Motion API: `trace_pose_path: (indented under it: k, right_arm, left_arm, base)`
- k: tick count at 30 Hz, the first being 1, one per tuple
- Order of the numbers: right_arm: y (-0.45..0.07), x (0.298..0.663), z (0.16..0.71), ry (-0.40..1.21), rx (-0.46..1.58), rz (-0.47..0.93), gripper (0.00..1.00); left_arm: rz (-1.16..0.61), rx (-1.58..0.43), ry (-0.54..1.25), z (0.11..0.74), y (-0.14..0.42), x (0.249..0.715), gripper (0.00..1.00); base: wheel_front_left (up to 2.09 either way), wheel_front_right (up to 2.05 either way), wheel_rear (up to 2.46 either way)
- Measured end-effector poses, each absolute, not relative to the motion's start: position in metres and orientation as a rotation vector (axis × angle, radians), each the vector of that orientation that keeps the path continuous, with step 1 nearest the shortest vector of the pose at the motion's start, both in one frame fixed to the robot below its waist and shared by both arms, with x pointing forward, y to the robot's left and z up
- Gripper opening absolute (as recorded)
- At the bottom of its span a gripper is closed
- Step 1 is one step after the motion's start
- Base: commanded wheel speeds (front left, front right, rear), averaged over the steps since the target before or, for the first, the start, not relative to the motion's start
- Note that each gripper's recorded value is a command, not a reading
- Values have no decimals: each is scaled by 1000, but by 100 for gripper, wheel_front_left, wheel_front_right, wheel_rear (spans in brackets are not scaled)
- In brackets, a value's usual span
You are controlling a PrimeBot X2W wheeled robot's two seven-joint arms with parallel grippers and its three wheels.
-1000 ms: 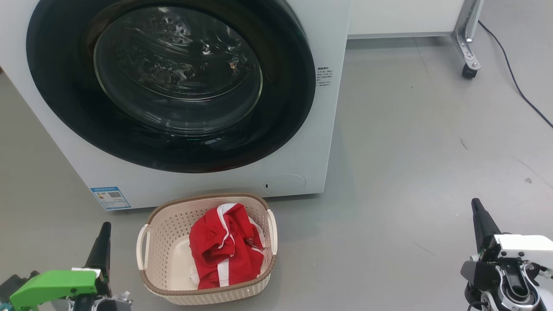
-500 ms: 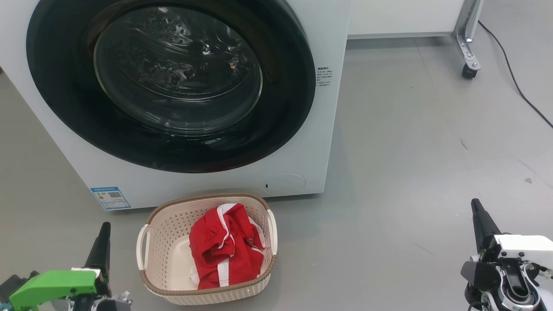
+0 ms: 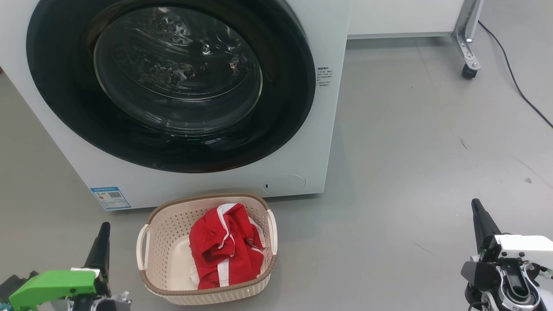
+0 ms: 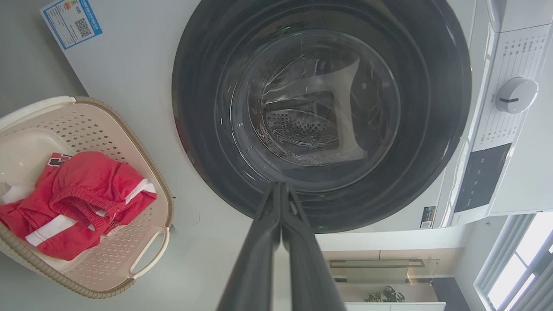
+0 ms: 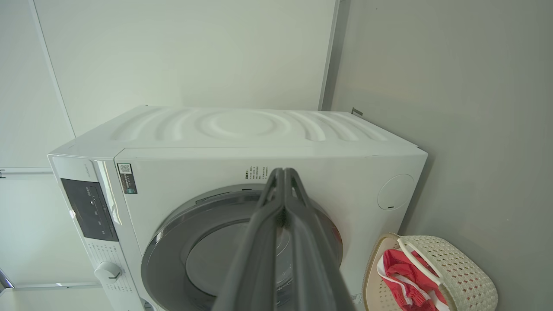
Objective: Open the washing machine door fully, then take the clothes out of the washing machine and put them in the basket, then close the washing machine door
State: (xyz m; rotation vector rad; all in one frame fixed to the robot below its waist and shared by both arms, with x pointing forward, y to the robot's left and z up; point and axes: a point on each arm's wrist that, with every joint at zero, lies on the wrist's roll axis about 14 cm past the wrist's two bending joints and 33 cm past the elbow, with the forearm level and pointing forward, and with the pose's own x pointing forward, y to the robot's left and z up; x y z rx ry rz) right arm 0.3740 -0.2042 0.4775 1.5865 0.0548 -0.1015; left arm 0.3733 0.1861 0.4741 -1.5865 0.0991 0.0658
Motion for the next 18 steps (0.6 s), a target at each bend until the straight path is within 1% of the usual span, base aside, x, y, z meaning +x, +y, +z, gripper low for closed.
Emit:
trace_pose_path:
  k: [18]
  right_arm:
    - [-205, 374, 477, 51, 1587, -102, 0]
  left_arm:
    - [66, -1587, 99, 474, 186, 373, 0]
  base:
    - [0, 0, 0]
